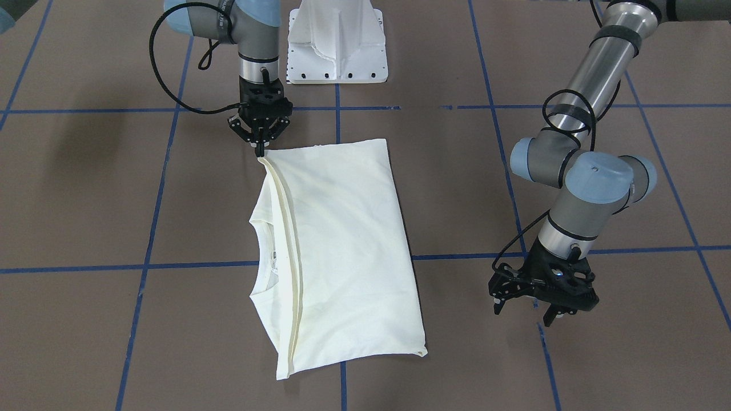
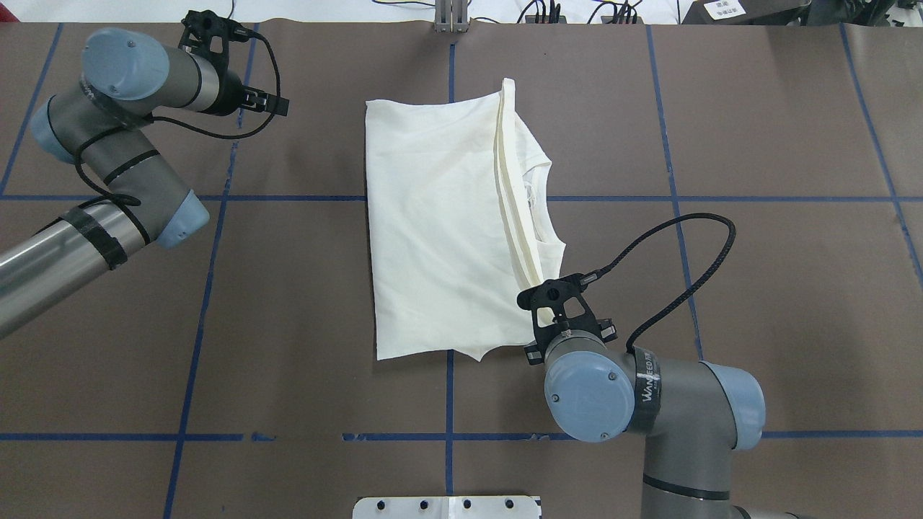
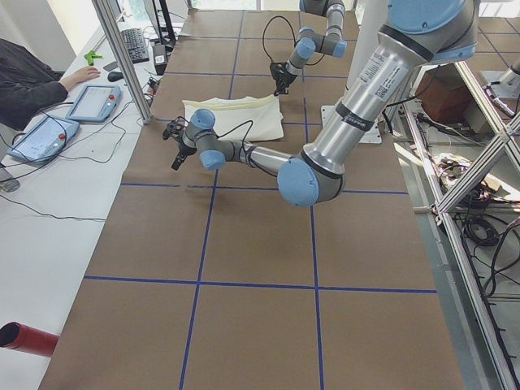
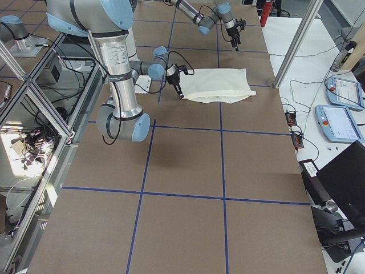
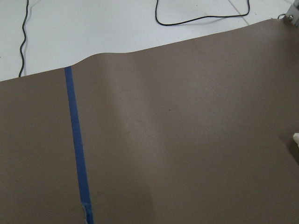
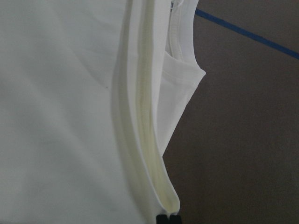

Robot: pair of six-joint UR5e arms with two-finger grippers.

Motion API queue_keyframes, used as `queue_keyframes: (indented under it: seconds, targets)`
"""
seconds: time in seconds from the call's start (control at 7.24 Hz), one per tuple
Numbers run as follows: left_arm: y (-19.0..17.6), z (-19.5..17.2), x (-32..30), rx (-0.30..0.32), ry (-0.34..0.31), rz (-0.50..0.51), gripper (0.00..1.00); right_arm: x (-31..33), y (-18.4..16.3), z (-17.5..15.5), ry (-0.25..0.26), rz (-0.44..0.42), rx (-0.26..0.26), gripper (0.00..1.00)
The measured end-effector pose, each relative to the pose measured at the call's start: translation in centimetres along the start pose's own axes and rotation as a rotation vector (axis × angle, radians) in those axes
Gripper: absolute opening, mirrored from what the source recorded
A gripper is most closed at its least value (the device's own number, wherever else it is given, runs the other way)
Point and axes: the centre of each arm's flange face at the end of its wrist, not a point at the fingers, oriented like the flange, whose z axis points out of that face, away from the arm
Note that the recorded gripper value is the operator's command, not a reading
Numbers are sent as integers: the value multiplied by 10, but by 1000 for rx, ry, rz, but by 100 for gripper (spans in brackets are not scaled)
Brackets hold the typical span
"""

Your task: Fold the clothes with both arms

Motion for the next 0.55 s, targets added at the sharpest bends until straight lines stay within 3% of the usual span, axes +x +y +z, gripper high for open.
queue_keyframes:
  seconds: [0.14,0.28,0.41,0.55]
  targets:
    - [1,0,1,1,3,1,100,1,11,-1,-3,55,-11,20]
    - [2,1,2,1,5,2,100,-3,20,-1,-6,91,-20,65]
    - [2,1,3,1,7,3,100,-5,24,-1,-7,115,-24,100]
    - [2,0,4,2,9,2,100,-5,22,-2,-10,132,-23,100]
